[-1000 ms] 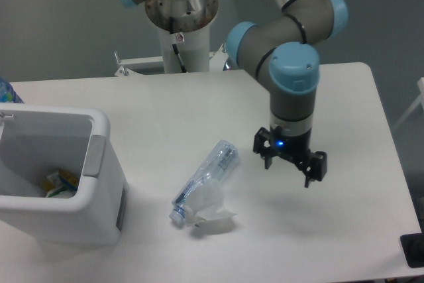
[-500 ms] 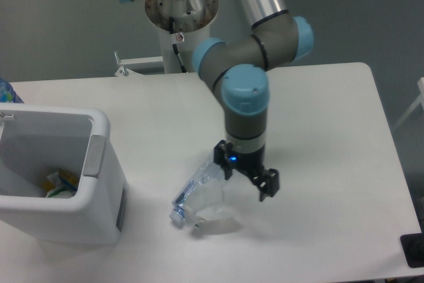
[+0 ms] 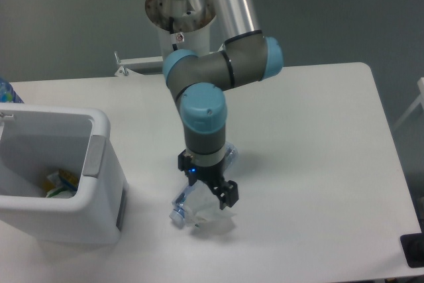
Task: Place the trash in the trash can
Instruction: 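Close the gripper on the plastic bag and lift it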
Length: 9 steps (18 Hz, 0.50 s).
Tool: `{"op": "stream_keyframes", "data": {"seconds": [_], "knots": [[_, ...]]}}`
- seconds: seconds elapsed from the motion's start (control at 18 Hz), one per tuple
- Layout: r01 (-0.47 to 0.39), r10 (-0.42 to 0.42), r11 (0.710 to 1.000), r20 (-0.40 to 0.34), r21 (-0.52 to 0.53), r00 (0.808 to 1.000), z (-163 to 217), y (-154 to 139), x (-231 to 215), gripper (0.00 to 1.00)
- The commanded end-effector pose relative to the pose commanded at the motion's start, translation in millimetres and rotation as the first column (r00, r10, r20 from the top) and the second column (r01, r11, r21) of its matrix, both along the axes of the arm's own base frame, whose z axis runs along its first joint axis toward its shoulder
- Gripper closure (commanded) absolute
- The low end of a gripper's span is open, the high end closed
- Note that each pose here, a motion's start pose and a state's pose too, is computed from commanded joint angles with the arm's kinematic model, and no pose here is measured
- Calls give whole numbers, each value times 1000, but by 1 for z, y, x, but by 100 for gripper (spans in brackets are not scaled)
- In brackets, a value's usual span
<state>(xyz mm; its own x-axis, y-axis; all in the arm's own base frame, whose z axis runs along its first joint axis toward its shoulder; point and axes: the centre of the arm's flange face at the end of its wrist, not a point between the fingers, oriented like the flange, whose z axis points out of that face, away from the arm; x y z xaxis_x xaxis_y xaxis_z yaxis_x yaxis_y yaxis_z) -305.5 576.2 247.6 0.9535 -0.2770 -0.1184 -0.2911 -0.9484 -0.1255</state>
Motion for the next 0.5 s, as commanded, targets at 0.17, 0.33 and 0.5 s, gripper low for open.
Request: {"op": "stream_keyframes", "data": {"seconds": [0.17, 0.33, 0.5], "knots": [[-20, 20, 1000, 10, 1, 1000, -3, 2, 1, 60], [-16, 15, 1000, 28, 24, 999, 0, 5, 2, 100], [-17, 15, 999, 43, 45, 999, 4, 7, 2, 100]]}}
